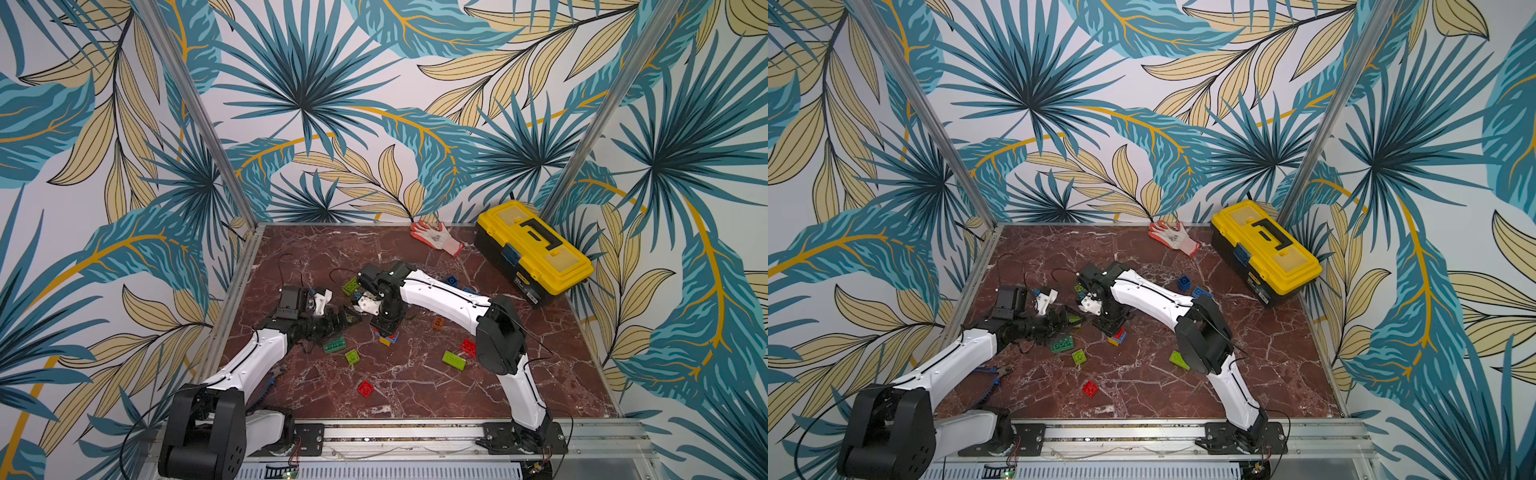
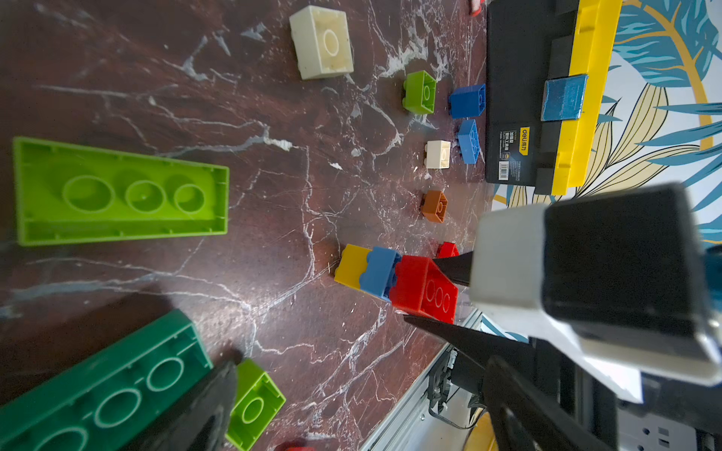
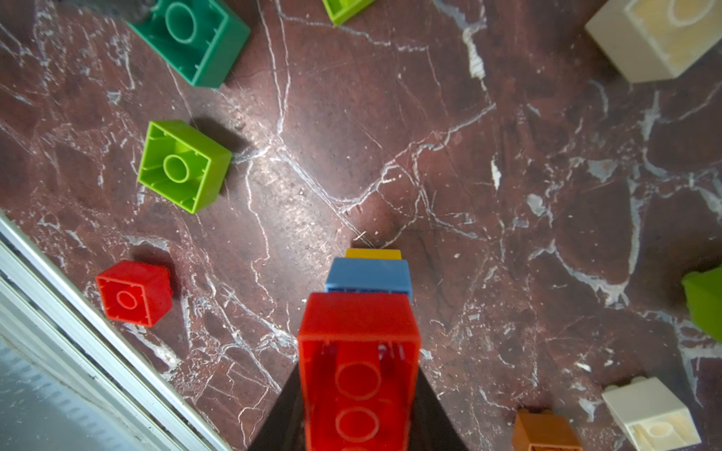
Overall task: Assemble a carrot with lego
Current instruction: Assemble the lego brick with the lego brick.
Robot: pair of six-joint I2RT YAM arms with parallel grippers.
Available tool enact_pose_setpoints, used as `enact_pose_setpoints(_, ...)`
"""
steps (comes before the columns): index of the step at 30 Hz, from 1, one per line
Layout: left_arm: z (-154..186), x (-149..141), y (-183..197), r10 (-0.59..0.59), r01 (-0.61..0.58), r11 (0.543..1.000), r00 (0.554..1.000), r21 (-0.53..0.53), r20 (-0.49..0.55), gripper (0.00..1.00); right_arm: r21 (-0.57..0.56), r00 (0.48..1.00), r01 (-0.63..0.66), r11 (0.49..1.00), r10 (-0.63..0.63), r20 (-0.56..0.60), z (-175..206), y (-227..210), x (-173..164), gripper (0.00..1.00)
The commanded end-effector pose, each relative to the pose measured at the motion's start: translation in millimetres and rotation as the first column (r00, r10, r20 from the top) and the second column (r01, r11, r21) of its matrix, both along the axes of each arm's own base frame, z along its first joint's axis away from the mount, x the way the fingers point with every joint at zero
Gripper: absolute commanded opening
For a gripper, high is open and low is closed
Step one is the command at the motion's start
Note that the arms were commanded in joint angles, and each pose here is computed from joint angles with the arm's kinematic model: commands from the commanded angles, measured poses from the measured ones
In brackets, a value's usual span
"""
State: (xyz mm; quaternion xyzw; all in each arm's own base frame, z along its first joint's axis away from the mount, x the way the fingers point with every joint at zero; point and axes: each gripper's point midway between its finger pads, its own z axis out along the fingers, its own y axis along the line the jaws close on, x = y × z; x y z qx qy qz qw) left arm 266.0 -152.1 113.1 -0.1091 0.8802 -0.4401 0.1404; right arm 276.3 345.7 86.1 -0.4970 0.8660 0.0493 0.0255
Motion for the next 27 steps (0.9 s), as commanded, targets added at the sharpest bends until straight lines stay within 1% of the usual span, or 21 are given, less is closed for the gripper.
enact_pose_setpoints(1,1,2,-2,-0.02,0.02,1.0,0.999,-0.001,0.03,0.99,-0.035,1.0,-0.004,0.999,0.004,-0.025,-13,-7,-3,0.22)
enact_pose_setpoints(8,0,3,-2,-0.02,0.019,1.0,0.999,0.002,0.028,0.99,-0.045,1.0,0.006,0.999,-0.008,-0.026,-17,-15,-5,0.22)
enact_pose_setpoints(16,-1,3,-2,-0.02,0.02,1.0,0.999,0.003,0.026,1.0,-0.037,0.999,0.018,0.999,-0.019,-0.035,-29,-15,-6,0.21)
enact_pose_setpoints(21,-1,3,-2,-0.02,0.019,1.0,1.0,0.003,0.023,0.99,-0.086,0.999,0.022,0.996,-0.026,-0.045,-39,-25,-10,0.2)
enact_pose_setpoints(27,-2,3,-1,-0.019,0.019,1.0,1.0,0.004,0.022,0.99,-0.134,0.999,0.03,0.991,-0.034,-0.029,-52,-34,-12,0.2)
